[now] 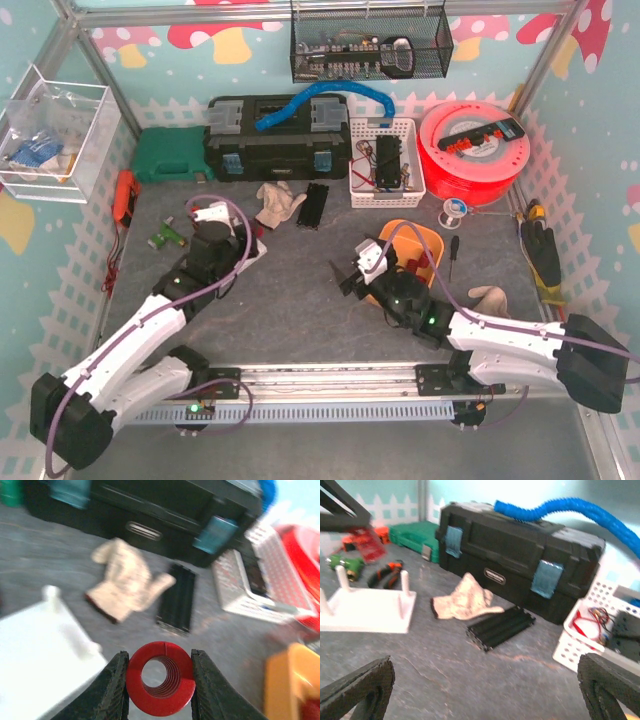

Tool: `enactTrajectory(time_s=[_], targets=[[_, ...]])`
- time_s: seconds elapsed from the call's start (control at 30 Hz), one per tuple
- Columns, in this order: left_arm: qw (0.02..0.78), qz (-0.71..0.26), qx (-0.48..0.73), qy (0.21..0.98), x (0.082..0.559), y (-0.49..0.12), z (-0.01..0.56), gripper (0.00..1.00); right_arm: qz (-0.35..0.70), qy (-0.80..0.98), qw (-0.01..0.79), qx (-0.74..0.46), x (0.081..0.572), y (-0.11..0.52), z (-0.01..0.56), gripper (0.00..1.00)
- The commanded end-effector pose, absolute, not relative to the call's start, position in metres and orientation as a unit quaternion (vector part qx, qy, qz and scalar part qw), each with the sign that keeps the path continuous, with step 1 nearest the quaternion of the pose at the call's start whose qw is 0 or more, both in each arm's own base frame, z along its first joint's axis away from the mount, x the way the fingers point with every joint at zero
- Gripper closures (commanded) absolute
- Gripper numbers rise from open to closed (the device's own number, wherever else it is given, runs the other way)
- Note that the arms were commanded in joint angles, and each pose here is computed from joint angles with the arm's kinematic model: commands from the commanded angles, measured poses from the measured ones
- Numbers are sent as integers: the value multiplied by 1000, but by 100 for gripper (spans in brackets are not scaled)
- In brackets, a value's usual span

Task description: Install the large spring

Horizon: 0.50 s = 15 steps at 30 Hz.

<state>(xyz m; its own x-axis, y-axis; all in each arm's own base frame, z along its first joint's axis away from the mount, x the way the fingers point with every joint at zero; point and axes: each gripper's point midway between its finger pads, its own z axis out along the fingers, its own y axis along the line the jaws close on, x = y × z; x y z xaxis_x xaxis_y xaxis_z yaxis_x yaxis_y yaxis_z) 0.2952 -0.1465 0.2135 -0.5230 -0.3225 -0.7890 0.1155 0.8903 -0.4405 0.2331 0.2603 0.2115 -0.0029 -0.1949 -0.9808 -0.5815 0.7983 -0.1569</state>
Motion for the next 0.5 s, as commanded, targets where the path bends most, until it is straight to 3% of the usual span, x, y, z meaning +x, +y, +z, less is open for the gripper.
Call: enactTrajectory(time_s=[0.0,0.2,0.47], targets=[[519,-136,-149,831,315,-94,215,100,128,710,655,-225,243,238,205,1],[562,-61,-179,805,339,-68,217,100,133,709,655,-222,242,234,202,2],[543,-35,-195,816,379,-49,192,100,131,705,665,-208,240,224,204,1]])
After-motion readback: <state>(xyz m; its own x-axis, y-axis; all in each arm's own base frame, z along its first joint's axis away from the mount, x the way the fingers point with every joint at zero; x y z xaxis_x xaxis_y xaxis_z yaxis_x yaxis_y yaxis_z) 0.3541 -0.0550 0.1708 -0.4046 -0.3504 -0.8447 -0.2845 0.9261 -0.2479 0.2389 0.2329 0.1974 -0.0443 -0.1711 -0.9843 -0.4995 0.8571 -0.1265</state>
